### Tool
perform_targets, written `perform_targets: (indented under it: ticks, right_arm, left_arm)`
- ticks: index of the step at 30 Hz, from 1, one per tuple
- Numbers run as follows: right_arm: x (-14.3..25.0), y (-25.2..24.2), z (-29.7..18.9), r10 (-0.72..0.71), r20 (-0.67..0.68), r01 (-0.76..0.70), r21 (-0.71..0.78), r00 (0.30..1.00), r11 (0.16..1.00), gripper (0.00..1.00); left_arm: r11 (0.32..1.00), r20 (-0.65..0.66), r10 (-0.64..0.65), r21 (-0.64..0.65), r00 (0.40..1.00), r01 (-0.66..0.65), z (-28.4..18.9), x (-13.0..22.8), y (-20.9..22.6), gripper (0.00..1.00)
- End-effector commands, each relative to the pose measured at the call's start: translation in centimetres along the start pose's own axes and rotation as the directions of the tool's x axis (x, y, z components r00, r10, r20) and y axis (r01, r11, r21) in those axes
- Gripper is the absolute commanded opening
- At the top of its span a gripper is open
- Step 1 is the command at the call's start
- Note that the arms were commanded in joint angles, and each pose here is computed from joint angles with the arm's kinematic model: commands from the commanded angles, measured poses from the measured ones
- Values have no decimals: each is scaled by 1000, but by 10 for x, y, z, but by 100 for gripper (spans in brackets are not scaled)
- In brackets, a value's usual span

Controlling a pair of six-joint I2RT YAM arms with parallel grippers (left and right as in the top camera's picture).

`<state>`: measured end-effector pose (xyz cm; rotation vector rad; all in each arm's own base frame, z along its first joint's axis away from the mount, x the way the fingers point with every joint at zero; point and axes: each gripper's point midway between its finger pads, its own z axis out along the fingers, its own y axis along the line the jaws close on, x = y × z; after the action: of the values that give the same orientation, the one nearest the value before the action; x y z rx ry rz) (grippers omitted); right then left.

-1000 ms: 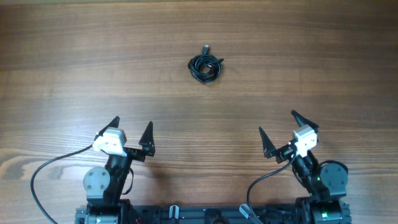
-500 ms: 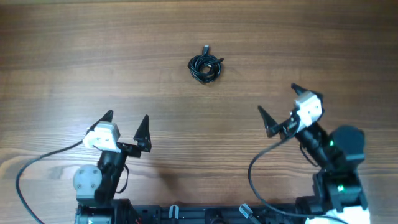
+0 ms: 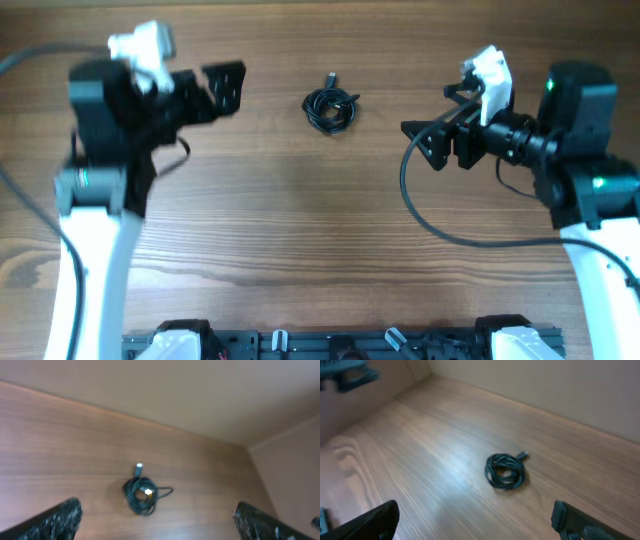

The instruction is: Untangle cables

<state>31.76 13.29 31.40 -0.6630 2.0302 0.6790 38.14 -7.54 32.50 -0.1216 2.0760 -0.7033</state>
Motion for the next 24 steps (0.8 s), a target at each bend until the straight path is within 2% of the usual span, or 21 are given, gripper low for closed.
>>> perform_targets:
  ticks: [1,5,7,11,14,16,17,20,24]
  right_arm:
    - [-9,2,-4,-1,-32,0,-13,999,1000,100]
    - [-6,-1,-4,16,-46,-16,-1,999,1000,100]
    - [-6,0,-4,126,-45,-126,1,991,992,100]
    - [-11,-3,-2,220,-26,-220,10,975,975,100]
    - [-22,-13,-2,182,21,-183,52,983,982,100]
    - [-24,-22,-3,211,37,-214,102,977,971,100]
    - [-22,-29,-4,215,36,-218,141,976,966,100]
    - [-17,-35,-5,228,24,-229,181,973,957,100]
    - [-11,-36,-5,243,6,-240,197,970,951,98]
  left_arm:
    - [997,-121,-74,18,990,77,29,-22,-5,100]
    - [989,-221,-112,65,969,129,57,-9,-3,100]
    - [987,-269,-145,32,952,159,60,4,4,100]
    - [986,-285,-155,13,946,165,61,9,8,100]
    - [986,-285,-155,13,946,165,61,9,9,100]
    - [988,-265,-134,33,955,148,64,4,4,100]
    - [990,-251,-114,52,961,131,67,1,-2,97]
    - [998,-204,-69,-29,977,64,93,4,-5,94]
    - [983,-247,-127,-161,961,88,144,42,3,80]
